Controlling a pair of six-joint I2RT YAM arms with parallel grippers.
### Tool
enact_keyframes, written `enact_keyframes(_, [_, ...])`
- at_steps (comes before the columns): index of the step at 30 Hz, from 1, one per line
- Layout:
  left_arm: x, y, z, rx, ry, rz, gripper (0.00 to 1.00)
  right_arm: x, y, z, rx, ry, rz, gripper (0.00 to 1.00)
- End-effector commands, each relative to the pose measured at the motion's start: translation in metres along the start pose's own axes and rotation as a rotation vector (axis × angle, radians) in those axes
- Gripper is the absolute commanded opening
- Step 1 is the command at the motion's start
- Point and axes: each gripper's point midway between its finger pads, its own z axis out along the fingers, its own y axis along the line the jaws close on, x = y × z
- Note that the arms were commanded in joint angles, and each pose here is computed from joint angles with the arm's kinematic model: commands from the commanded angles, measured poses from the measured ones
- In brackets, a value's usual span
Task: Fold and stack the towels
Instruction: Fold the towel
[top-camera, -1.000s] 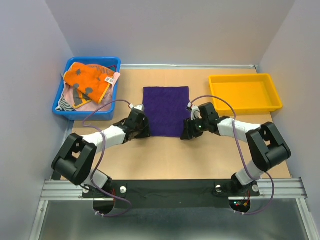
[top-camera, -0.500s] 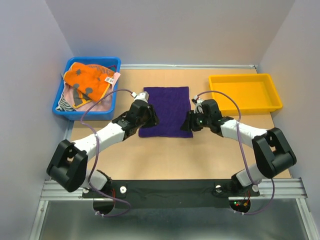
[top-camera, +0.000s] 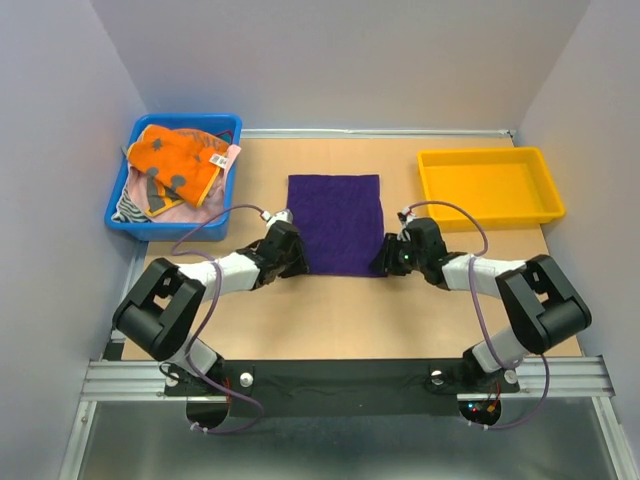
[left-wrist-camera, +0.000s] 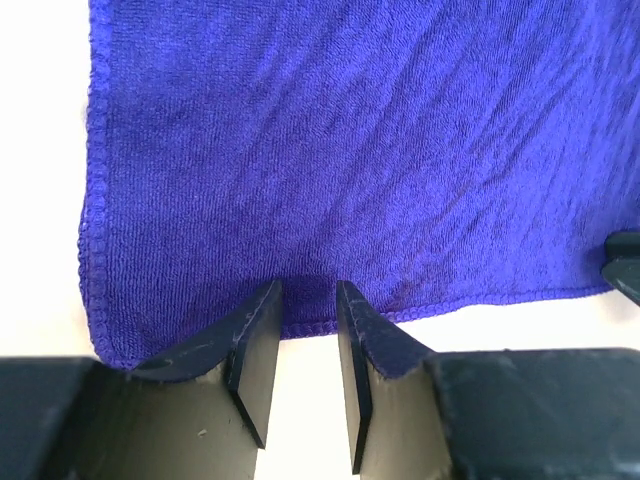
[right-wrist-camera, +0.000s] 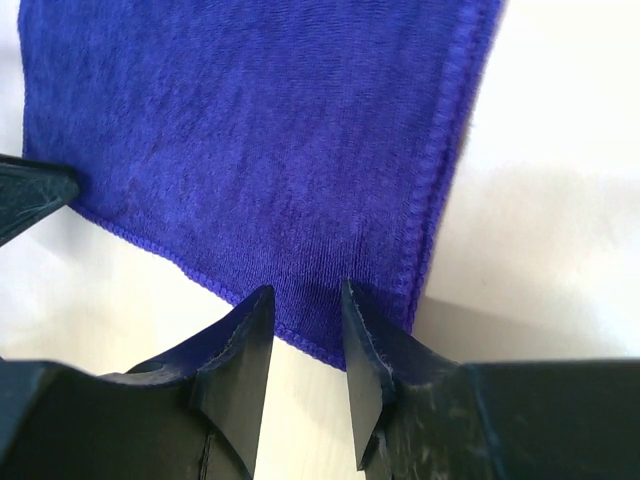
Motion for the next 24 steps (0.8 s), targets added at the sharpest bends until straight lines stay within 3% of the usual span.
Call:
enact_keyframes(1, [0.033,0.021,-0.004,-0.042,0.086,-0.05,0.4,0.02,-0.032,-0.01,0.139,0.004,0.101,0.4])
enact_keyframes(8, [0.073,0.03,-0.038,0.015,0.185,-0.139,0.4,0.07,-0.04,-0.042,0.188,0.136,0.221,0.42])
enact_keyframes(11, [0.082,0.015,-0.056,0.088,0.196,-0.16,0.41,0.077,-0.032,-0.06,0.157,0.144,0.221,0.45])
enact_keyframes(16, [0.025,-0.015,-0.088,0.166,-0.007,-0.116,0.58,0.018,0.004,-0.072,0.044,-0.002,0.079,0.51])
enact_keyframes(18, [-0.018,-0.027,-0.094,0.157,-0.125,-0.091,0.58,-0.03,0.017,-0.073,0.054,-0.104,0.006,0.51])
enact_keyframes(20, [-0.055,-0.028,-0.089,0.143,-0.206,-0.117,0.57,-0.05,0.014,-0.059,0.1,-0.121,-0.029,0.51])
enact_keyframes(21, [-0.076,-0.037,-0.088,0.187,-0.262,-0.112,0.56,-0.086,0.027,-0.06,0.09,-0.19,-0.072,0.51])
enact_keyframes(24, [-0.129,-0.042,-0.069,0.187,-0.343,-0.109,0.54,-0.136,0.037,-0.035,0.076,-0.237,-0.103,0.49])
